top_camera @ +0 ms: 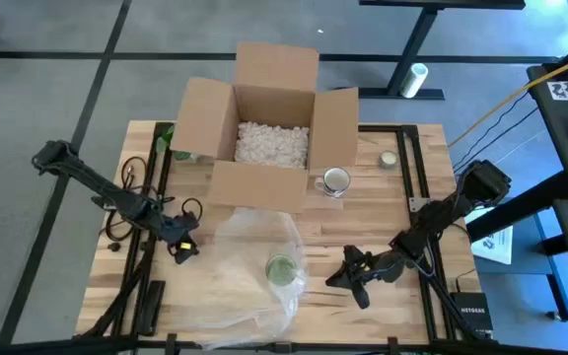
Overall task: Wrap mug
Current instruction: Wrap the green mug with the bubble wrap
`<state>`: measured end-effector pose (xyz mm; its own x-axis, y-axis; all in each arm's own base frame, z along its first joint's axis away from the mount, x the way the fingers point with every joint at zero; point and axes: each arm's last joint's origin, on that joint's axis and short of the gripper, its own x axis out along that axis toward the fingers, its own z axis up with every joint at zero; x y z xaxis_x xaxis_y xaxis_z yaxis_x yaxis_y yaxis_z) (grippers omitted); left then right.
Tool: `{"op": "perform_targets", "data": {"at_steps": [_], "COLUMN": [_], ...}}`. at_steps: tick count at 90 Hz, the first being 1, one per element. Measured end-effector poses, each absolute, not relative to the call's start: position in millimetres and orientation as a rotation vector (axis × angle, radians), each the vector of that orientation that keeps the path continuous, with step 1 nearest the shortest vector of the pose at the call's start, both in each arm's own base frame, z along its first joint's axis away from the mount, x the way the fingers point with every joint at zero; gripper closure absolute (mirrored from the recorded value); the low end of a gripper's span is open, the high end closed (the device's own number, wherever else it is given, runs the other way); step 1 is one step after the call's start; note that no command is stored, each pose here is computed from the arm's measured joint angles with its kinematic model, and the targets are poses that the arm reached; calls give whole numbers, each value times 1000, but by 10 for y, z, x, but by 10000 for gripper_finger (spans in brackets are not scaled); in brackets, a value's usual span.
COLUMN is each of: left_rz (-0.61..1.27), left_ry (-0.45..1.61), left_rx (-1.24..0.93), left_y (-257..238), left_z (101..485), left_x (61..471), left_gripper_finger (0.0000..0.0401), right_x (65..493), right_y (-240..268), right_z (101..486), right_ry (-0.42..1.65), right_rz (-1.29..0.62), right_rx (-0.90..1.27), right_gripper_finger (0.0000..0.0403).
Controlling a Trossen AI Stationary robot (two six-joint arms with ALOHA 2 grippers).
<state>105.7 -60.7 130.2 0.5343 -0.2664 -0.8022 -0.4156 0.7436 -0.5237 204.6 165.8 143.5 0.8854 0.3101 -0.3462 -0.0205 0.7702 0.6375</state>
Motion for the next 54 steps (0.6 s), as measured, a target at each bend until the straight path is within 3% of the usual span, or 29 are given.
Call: {"op": "perform_targets", "data": {"at_steps": [34,43,54], "left_rz": [70,11,-70], "left_ry": [1028,998,946], "left_rx": [-892,-917,-911], "left_y": [-732,-768,-811], "left_z": [1113,1125,1180], "left_x": [1002,1020,1053], "left_gripper_finger": [282,315,383], "right_x": [2046,2046,2046], "right_y": [1661,1661,1661], "right_z": [1438,1438,1439], "right_ry": [453,453,453], "right_rz": [189,189,189], "right_rx": [675,675,676], "right_gripper_finger": [403,403,403]}}
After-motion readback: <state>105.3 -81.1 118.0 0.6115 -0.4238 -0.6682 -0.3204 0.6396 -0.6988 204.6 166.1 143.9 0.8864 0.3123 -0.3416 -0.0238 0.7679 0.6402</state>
